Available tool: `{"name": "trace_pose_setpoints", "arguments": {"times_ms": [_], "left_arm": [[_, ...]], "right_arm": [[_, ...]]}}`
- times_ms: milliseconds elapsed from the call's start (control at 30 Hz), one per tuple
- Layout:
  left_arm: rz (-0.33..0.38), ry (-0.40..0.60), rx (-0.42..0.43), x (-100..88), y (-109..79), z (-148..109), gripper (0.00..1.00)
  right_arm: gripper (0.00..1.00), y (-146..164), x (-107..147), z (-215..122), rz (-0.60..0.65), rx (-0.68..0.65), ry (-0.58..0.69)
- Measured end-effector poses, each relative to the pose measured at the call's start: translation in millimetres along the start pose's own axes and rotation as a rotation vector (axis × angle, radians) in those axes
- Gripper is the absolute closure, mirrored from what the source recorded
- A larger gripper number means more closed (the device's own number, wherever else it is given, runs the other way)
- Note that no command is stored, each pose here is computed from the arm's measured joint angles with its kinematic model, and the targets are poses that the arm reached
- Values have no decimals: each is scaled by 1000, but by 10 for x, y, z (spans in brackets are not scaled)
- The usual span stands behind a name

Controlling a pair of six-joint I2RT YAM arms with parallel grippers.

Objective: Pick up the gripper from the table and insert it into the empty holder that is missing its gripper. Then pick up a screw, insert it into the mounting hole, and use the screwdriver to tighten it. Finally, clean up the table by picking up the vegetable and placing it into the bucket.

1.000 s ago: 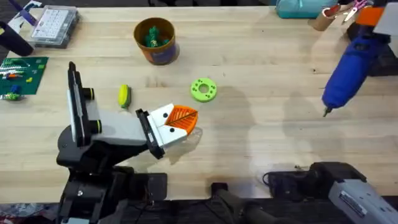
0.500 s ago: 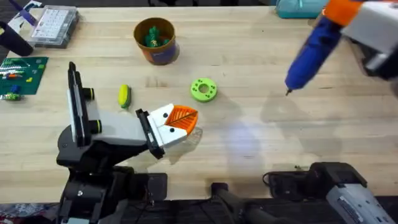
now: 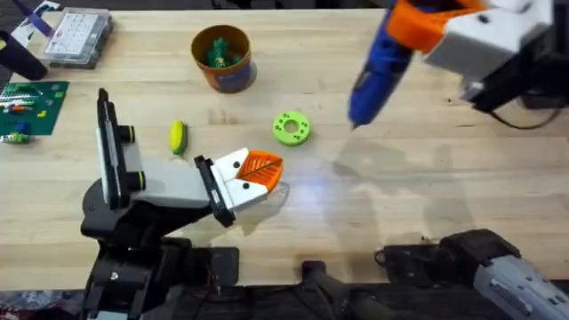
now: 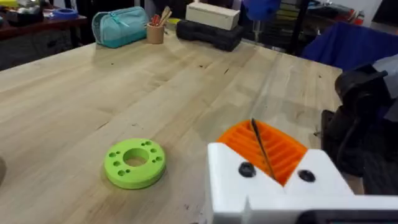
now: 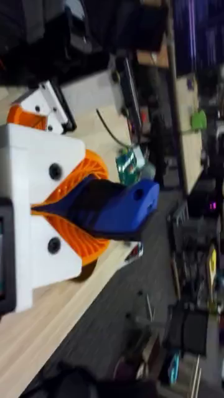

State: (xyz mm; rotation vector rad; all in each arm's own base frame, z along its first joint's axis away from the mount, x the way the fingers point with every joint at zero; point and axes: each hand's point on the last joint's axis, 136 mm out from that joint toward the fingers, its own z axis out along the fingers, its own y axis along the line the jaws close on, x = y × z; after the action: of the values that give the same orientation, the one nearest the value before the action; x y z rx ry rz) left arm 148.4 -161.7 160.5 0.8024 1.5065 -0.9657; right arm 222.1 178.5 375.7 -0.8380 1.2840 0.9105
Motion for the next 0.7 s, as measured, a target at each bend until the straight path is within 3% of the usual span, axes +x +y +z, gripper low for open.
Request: {"name": "trace_pose_setpoints", "arguments": {"times_ms": [333, 700], "left_arm": [[0, 0, 0, 0, 0, 0, 985], [0, 0, 0, 0, 0, 0, 985]], "right_arm": [[976, 432, 15, 501, -15, -274, -72], [976, 857, -118, 678, -101, -437, -188]]}}
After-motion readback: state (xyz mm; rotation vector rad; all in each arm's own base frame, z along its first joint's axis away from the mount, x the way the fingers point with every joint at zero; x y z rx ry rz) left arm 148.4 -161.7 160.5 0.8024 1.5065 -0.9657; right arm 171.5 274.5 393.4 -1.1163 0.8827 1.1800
